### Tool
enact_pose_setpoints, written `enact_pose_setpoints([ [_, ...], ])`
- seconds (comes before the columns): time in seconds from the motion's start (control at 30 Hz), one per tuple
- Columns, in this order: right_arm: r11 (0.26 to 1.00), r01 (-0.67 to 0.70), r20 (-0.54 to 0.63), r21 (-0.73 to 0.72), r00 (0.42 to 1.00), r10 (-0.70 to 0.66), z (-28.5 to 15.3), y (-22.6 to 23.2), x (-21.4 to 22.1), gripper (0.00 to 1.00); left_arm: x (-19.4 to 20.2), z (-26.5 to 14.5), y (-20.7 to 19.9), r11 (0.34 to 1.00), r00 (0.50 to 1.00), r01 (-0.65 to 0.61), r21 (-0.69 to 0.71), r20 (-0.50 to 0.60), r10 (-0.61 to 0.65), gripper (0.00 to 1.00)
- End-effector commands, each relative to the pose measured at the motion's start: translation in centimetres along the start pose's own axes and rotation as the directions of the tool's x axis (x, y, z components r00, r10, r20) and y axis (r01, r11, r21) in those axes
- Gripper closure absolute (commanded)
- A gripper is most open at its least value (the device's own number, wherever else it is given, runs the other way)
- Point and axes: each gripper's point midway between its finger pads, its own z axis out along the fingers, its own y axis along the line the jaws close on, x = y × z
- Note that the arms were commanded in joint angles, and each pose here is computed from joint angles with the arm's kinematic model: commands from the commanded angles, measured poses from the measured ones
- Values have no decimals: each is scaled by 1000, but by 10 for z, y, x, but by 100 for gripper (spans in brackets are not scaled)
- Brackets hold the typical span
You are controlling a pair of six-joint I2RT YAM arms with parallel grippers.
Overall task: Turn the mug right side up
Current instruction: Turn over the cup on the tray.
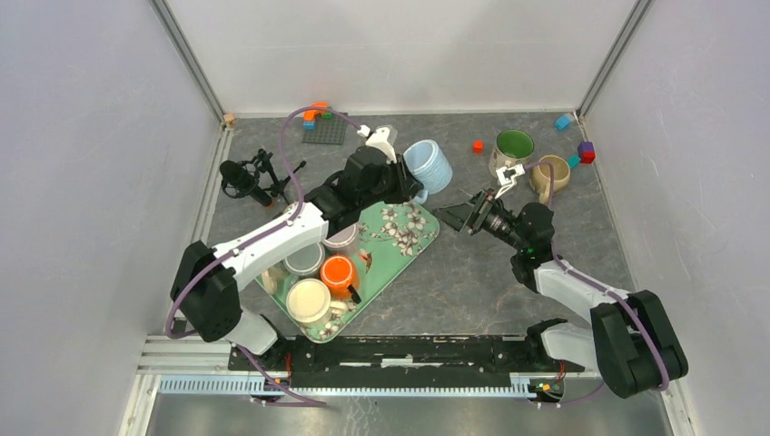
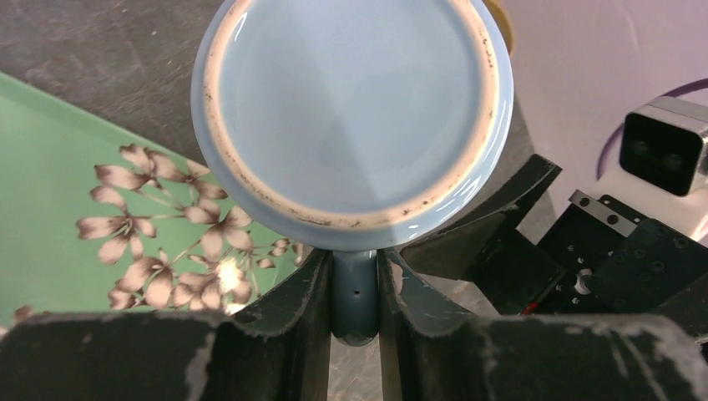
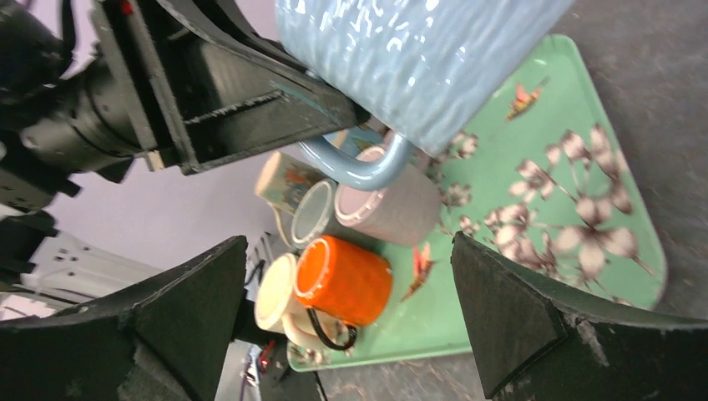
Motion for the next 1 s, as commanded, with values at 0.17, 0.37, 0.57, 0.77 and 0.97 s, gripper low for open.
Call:
enact_pose_setpoints([
  [0.17, 967, -43, 86, -252, 994, 67, 7, 54, -33, 7, -93, -49, -97, 935, 960, 85, 343, 222, -168, 98],
  [0.37, 952, -82, 87, -295, 990, 112, 10, 59, -37, 10, -93, -51, -109, 922, 960, 93, 377, 212, -183, 98],
  [0.57, 906, -139, 91, -400, 977, 190, 11, 77, -51, 17, -91, -50, -118, 902, 958, 115, 416, 193, -211, 98],
  [0.77, 861, -181, 86, -476, 964, 251, 7, 88, -59, 27, -89, -50, -126, 886, 956, 135, 445, 176, -234, 98],
  [0.97, 833, -191, 86, -519, 958, 274, 4, 96, -63, 36, -82, -46, -131, 869, 957, 159, 468, 144, -253, 98],
])
